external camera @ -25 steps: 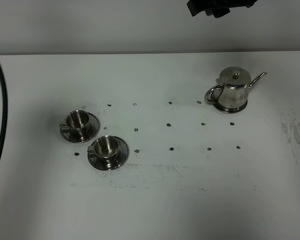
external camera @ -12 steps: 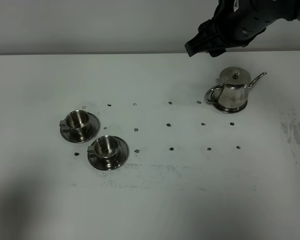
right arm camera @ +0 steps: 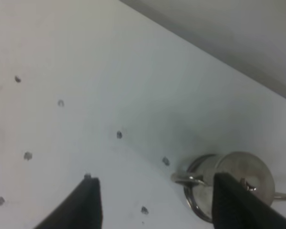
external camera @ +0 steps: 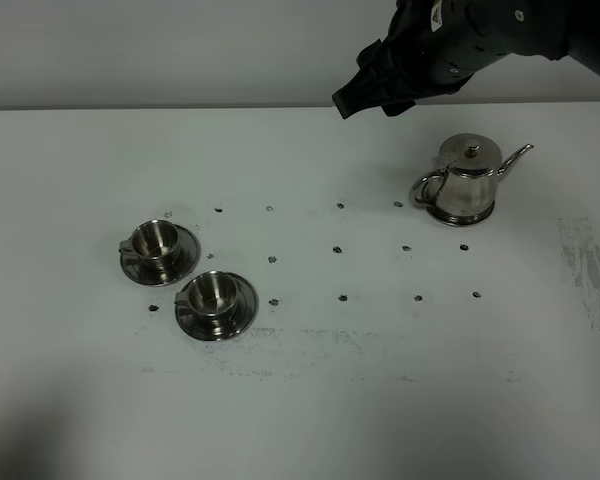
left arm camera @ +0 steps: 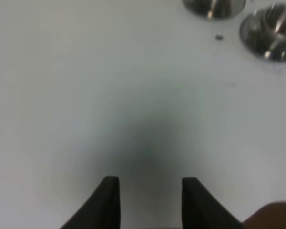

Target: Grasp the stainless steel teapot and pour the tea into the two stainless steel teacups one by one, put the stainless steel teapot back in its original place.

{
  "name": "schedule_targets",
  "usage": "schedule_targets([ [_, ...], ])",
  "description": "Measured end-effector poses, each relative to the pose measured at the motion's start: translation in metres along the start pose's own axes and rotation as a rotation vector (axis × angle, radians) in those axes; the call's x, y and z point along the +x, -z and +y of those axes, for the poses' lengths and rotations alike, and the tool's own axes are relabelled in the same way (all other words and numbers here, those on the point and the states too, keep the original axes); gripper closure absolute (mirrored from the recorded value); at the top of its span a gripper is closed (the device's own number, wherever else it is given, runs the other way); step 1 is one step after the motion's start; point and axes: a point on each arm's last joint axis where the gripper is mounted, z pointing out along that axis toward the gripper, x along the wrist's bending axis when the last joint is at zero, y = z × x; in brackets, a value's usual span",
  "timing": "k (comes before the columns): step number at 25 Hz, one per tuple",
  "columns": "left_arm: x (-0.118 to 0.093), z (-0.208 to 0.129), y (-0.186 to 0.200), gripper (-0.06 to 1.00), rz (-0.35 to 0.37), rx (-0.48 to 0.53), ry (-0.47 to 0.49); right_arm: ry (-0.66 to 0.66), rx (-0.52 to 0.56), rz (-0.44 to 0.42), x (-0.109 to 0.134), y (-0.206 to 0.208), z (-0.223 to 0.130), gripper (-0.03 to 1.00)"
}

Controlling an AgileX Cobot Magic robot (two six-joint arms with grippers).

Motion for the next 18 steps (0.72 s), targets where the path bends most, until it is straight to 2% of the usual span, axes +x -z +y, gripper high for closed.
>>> schedule_targets([
  [8, 0.000, -0.005, 0.003, 0.58, 0.000, -0.026, -0.001, 0.022, -0.004, -0.002, 0.001, 0.000, 0.000, 0.48],
  [14, -0.002, -0.017, 0.016, 0.58, 0.054, -0.159, 0.046, 0.026, 0.001, 0.012, 0.002, 0.000, 0.000, 0.48],
  [18, -0.002, -0.018, 0.017, 0.58, 0.056, -0.166, 0.052, 0.019, 0.005, 0.050, 0.006, 0.000, 0.000, 0.48],
])
